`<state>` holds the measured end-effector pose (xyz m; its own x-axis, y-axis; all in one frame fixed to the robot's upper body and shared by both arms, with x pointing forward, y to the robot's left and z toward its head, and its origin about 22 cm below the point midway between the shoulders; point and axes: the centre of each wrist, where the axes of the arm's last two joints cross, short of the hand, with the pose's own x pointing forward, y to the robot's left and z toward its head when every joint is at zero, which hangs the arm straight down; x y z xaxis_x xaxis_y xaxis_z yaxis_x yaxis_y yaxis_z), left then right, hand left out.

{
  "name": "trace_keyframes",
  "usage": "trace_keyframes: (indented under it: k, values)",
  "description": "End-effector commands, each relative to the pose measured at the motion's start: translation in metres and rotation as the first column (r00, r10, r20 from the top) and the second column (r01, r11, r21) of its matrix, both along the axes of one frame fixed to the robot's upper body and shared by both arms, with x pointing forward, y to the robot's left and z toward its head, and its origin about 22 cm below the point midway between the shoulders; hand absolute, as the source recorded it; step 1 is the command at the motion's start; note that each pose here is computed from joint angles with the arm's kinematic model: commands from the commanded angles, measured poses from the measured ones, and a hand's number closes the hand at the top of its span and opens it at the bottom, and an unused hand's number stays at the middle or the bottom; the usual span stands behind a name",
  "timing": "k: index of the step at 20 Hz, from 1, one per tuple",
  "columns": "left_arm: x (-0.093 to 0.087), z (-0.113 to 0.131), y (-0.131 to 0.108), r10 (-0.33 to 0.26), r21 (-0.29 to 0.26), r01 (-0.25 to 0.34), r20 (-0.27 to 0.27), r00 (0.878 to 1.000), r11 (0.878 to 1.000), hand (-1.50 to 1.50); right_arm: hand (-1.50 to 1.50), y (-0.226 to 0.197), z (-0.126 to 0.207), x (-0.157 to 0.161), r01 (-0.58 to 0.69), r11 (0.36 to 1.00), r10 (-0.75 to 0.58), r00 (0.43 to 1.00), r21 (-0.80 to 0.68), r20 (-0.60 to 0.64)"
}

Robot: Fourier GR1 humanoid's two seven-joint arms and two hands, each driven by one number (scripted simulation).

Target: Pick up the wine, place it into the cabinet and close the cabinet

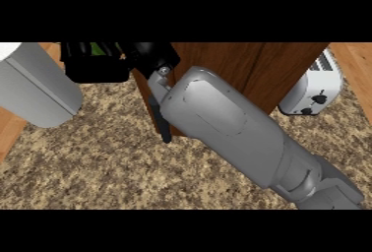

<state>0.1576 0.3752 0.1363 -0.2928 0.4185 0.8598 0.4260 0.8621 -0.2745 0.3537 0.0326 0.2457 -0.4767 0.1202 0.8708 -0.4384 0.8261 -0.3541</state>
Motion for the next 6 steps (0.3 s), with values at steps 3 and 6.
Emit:
trace_keyframes:
  k: [3,6]
  values:
    - [0.0009,0.0040,-0.0040,-0.008,-0.006,0.008,-0.006,1.000,1.000,1.50,1.50,-0.0720,-0.0442,0.0574,0.276,0.958,-0.282,0.953,-0.074,-0.110]
    - [0.0044,0.0108,0.0012,0.012,0.008,-0.012,0.029,1.000,1.000,1.50,1.50,-0.0699,-0.0442,0.0570,0.260,0.963,-0.266,0.958,-0.071,-0.106]
